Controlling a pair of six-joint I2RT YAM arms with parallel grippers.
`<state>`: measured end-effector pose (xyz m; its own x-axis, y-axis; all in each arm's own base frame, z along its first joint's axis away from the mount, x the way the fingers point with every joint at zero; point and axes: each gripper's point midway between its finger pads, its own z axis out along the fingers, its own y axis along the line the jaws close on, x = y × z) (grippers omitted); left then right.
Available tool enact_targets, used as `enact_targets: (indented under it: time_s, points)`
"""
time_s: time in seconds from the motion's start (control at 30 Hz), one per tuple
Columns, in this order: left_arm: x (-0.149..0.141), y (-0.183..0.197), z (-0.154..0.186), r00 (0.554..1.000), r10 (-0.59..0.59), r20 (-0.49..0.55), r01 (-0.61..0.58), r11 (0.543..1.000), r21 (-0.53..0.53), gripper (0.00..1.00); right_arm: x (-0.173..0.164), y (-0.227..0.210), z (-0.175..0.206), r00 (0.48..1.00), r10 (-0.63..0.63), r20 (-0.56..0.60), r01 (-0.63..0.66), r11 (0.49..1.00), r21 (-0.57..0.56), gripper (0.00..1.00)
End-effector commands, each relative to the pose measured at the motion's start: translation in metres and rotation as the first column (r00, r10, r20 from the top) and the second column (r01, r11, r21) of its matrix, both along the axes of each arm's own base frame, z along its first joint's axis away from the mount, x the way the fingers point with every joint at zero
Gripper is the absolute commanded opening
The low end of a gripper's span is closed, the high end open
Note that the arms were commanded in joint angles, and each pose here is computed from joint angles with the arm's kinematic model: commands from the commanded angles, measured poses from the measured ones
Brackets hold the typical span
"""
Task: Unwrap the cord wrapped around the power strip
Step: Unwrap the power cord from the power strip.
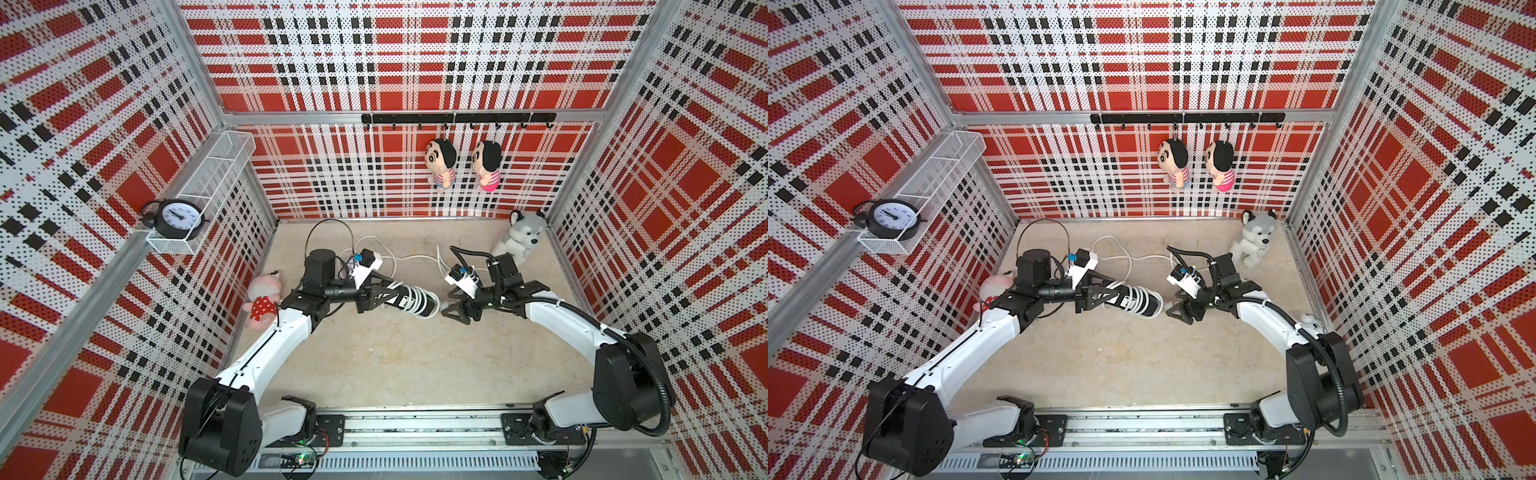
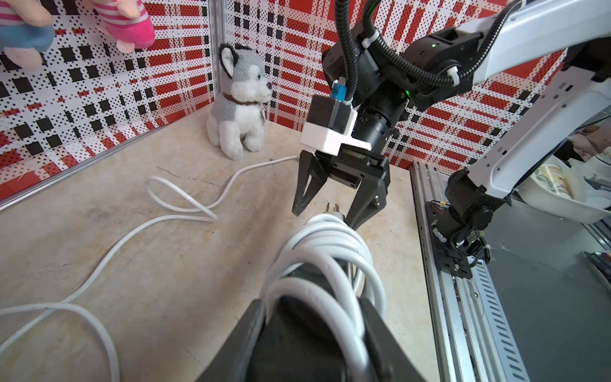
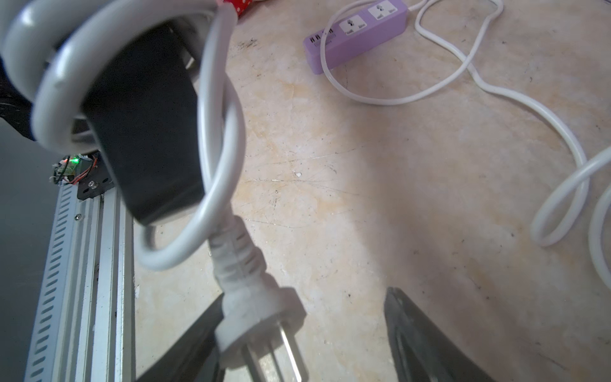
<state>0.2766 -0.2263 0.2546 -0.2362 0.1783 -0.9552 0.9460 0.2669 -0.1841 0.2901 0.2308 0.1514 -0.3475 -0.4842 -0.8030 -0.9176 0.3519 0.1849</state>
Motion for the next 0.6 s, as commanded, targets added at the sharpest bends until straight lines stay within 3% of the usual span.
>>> enact_targets:
  time_s: [0.0, 0.07, 0.2, 0.33, 0.4, 0.57]
  points:
    - [-0.005, -0.002, 0.019, 0.996, -0.057, 0.074, 0.060, 0.998, -0.034, 0.00, -0.007, 0.014, 0.012, 0.997, 0.080, 0.019, -0.081, 0.995, 0.059, 0.68]
    - [0.000, -0.001, 0.019, 0.996, -0.027, 0.081, 0.029, 0.999, -0.024, 0.00, -0.005, 0.007, 0.012, 0.999, 0.034, -0.005, -0.034, 0.999, 0.023, 0.66]
    - [0.016, 0.006, 0.020, 0.988, 0.115, 0.105, -0.114, 0.993, -0.013, 0.00, 0.015, -0.022, 0.018, 0.977, -0.179, -0.112, 0.177, 0.984, -0.029, 0.58]
    - [0.015, 0.003, 0.029, 0.969, 0.201, 0.141, -0.193, 0.979, -0.067, 0.00, 0.028, -0.029, 0.041, 0.914, -0.348, -0.207, 0.361, 0.932, 0.025, 0.46]
    - [0.013, 0.000, 0.034, 0.959, 0.235, 0.156, -0.221, 0.970, -0.100, 0.00, 0.026, -0.021, 0.053, 0.882, -0.377, -0.283, 0.414, 0.907, 0.083, 0.42]
    - [0.011, -0.007, 0.039, 0.945, 0.283, 0.165, -0.263, 0.956, -0.129, 0.00, 0.022, 0.000, 0.058, 0.783, -0.446, -0.434, 0.526, 0.847, 0.078, 0.36]
